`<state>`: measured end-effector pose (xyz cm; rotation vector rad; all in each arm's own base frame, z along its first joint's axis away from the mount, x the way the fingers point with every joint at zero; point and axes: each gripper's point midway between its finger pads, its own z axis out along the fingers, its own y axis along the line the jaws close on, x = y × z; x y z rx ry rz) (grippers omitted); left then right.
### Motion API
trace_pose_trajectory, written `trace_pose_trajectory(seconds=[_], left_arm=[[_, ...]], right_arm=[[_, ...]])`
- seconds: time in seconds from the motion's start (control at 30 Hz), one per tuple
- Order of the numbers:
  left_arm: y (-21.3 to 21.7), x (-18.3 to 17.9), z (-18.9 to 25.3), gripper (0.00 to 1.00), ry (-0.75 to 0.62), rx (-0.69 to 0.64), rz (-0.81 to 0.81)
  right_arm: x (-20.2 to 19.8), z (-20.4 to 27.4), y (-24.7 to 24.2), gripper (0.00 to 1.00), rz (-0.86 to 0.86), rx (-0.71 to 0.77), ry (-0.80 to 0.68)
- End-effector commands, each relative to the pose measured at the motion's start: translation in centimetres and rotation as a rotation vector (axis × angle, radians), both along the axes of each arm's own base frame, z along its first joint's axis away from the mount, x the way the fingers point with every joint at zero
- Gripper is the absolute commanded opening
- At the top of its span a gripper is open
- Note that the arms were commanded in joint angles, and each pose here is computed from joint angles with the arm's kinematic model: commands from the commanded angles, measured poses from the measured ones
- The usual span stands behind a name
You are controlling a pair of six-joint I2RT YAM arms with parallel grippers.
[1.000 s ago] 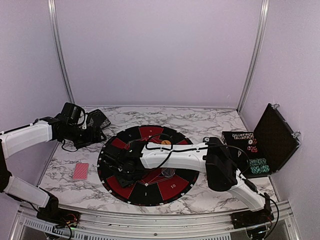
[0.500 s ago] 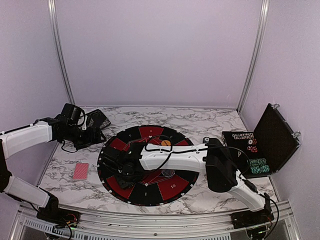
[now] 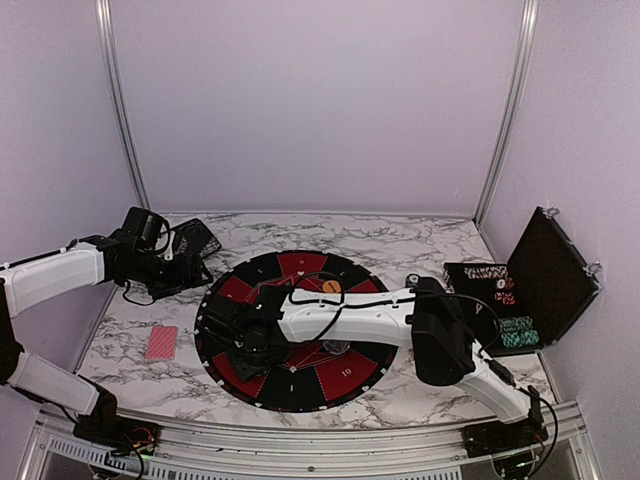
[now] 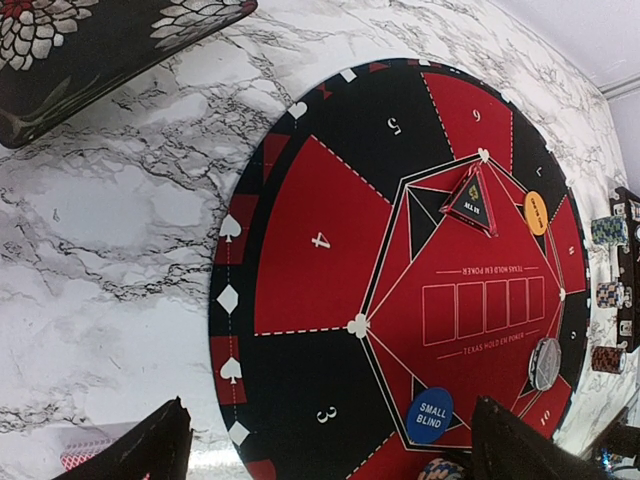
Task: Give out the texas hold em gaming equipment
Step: Place the poker chips pile in the small blind area.
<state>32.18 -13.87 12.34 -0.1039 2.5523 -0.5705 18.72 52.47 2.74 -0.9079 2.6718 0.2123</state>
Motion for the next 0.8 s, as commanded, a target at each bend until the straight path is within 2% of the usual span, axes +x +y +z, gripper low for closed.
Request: trace_pose_trajectory(seconds=[0.0, 0.17, 0.4, 0.57, 0.77], left_arm=[[0.2, 0.0, 0.1, 0.99, -0.014, -0.003, -0.010], [0.1, 0.2, 0.2, 0.99, -0.015, -0.008, -0.012], [0.3, 0.4, 0.5, 0.99, -0.023, -0.014, -0.004], [0.2, 0.6, 1.3, 0.99, -0.040, -0.030, -0.008], [-0.5, 1.7, 3.7, 0.99, -0.089, -0.061, -0.017]], right_arm=[[-0.4, 1.3, 1.2, 0.62, 0.016, 0.046, 0.006], [0.7, 3.1, 1.6, 0.75, 0.004, 0.097, -0.004], [3.3, 7.0, 1.0, 0.84, -0.023, 0.151, -0.061], [5.4, 10.5, -0.5, 0.85, -0.042, 0.179, -0.124], [8.0, 12.9, -5.9, 0.85, -0.089, 0.134, -0.192]])
